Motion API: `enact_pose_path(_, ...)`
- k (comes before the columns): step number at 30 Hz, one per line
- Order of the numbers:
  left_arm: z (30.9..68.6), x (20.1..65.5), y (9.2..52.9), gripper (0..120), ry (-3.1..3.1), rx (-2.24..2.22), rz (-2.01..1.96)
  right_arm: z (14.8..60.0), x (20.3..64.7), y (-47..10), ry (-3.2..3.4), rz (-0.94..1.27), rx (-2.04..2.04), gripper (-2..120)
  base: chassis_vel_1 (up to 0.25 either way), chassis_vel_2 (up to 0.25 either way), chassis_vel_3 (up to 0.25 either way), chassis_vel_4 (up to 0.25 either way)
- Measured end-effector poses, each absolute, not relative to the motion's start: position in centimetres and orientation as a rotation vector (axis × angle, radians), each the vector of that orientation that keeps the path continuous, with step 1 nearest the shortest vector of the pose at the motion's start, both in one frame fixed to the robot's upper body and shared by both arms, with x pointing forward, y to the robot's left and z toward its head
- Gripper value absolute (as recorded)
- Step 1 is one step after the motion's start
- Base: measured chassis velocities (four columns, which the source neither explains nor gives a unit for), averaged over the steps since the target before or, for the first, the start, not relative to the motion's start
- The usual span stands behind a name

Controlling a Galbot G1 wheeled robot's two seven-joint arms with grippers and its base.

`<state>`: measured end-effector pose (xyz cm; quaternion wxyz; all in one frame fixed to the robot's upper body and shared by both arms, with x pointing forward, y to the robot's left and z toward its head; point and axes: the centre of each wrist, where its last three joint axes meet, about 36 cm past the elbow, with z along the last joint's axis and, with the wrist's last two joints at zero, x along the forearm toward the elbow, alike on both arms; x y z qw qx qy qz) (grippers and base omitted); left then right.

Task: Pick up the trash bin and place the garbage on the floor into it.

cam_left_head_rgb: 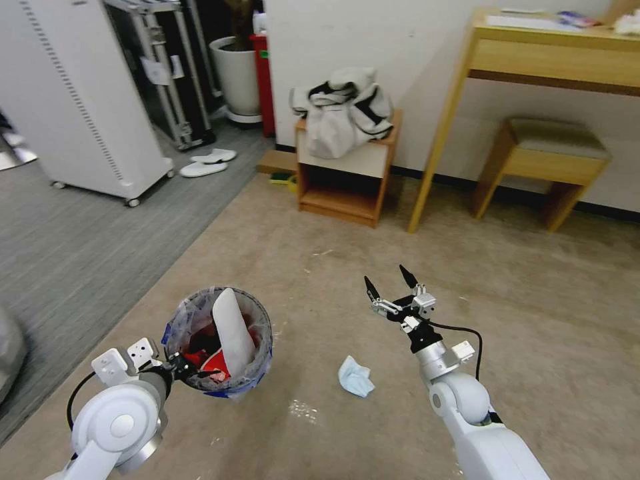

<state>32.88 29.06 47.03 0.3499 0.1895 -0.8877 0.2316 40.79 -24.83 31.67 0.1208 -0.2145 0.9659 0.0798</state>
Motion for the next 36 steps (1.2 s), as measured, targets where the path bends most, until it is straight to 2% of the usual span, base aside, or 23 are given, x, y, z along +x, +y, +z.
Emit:
enact_pose_path(9, 47.7, 32.5, 29.1, 1, -2.31, 0.485, 0.599, 31.8, 40.6, -25.6, 2.835, 0.199, -0.627, 100, 0.022, 0.022, 0.027, 0.013)
enact_pose_path(14, 47.8, 32.5, 29.0, 1, -2.307, 0.483, 0.599, 31.8, 42.1, -27.0, 2.844, 0.135, -0.67, 100, 0.0, 0.0, 0.0, 0.0)
enact_pose_path(22, 47.8, 32.4, 28.8, 1, -2.304, 0.473, 0.592, 31.7, 46.0, -32.0, 2.883, -0.097, -0.869, 100, 0.0, 0.0, 0.0, 0.0)
enact_pose_path(25, 47.3, 32.5, 28.8, 1, -2.295, 0.478, 0.594, 32.2, 49.1, -34.9, 2.893, -0.247, -1.116, 100, 0.0, 0.0, 0.0, 0.0)
enact_pose_path(36, 46.8, 32.8, 28.8, 1, -2.287, 0.486, 0.604, 32.1, 55.6, -37.1, 2.798, -0.446, -1.658, 100, 0.0, 0.0, 0.0, 0.0)
